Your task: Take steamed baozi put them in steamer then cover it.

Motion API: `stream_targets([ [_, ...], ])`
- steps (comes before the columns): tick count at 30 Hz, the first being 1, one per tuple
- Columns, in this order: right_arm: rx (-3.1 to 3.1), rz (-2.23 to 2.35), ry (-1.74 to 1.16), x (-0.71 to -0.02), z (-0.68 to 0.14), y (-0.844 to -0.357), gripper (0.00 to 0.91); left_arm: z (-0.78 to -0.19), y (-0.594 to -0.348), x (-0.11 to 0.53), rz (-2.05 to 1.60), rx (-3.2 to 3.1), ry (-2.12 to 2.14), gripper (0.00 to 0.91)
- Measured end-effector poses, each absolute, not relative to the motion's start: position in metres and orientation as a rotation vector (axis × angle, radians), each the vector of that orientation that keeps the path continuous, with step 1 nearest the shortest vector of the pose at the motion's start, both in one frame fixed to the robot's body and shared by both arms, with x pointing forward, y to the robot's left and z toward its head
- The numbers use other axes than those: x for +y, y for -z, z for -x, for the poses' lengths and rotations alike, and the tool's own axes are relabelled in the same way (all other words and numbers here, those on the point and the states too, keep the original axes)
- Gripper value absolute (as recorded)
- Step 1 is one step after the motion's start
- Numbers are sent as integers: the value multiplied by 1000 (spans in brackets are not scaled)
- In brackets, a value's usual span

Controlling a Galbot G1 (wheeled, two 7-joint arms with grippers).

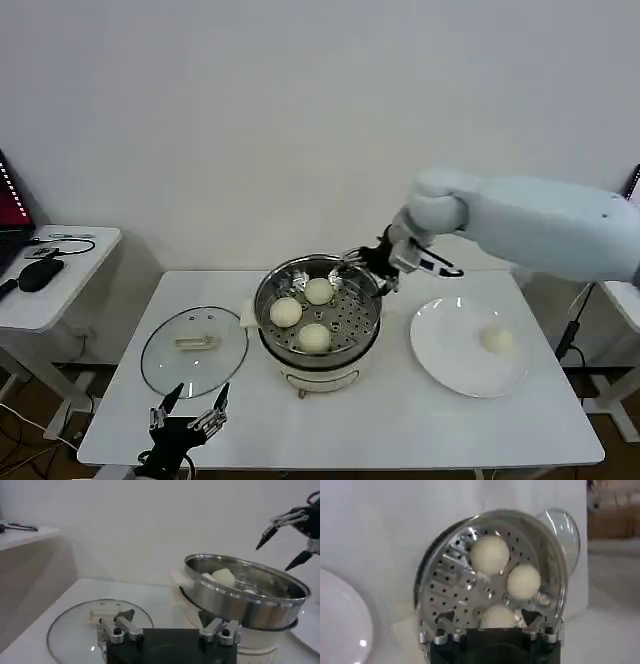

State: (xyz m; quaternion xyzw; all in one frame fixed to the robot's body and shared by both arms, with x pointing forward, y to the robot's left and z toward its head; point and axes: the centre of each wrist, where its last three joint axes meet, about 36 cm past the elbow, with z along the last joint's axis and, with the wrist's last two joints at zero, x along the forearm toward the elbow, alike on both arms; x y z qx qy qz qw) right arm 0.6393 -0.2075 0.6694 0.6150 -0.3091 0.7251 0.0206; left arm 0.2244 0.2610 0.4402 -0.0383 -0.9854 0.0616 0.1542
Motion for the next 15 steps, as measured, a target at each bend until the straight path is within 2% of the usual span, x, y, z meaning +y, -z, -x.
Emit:
stream_targets([
  [15,-1156,-1622,-1925,-337,-649,-640,907,-222,-446,261,103,-2836,-180,907],
])
